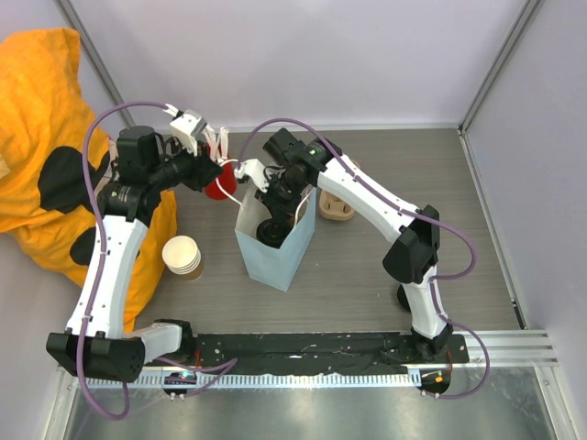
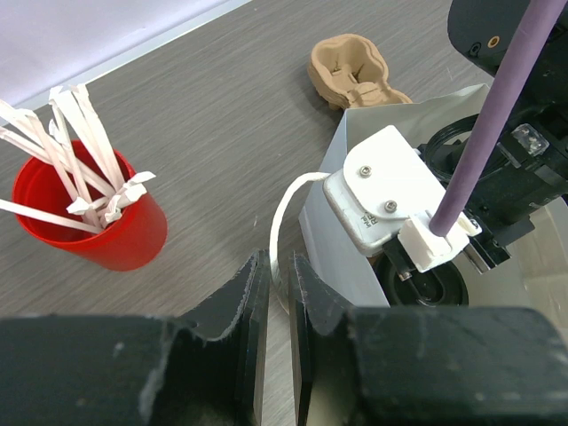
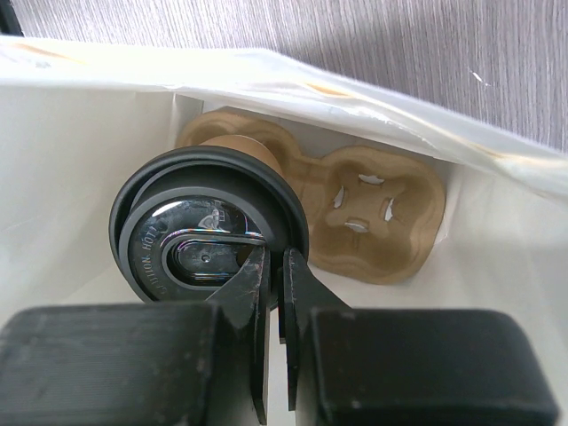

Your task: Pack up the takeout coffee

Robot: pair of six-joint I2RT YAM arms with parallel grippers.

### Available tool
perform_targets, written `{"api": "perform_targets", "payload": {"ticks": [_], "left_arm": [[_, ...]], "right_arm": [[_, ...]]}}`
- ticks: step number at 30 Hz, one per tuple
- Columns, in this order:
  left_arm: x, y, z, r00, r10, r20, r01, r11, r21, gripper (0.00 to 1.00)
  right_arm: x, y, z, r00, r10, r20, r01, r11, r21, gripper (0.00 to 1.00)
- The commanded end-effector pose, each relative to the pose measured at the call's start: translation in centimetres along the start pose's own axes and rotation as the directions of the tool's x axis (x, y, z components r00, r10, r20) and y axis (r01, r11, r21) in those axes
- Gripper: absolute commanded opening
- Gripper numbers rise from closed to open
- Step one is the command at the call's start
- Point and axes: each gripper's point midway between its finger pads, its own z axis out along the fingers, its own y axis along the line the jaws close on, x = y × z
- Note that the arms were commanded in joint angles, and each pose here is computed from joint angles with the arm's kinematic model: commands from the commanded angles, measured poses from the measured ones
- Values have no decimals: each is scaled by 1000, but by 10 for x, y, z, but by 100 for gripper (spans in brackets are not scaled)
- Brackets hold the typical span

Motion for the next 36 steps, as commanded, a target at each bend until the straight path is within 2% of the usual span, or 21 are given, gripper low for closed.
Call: {"api": "perform_targets", "payload": {"ticks": [1,36], "left_arm": [[-14,-3,-6,998,22,60,-22,1000,7,18],[-14,0,-9,998,4,67,-5,1000,5,18]], "right_arm": [[-14,1,-8,998,-18,55,17,1000,21,1],[-8,0,2,999,-13,43,12,1000,12,1]]}}
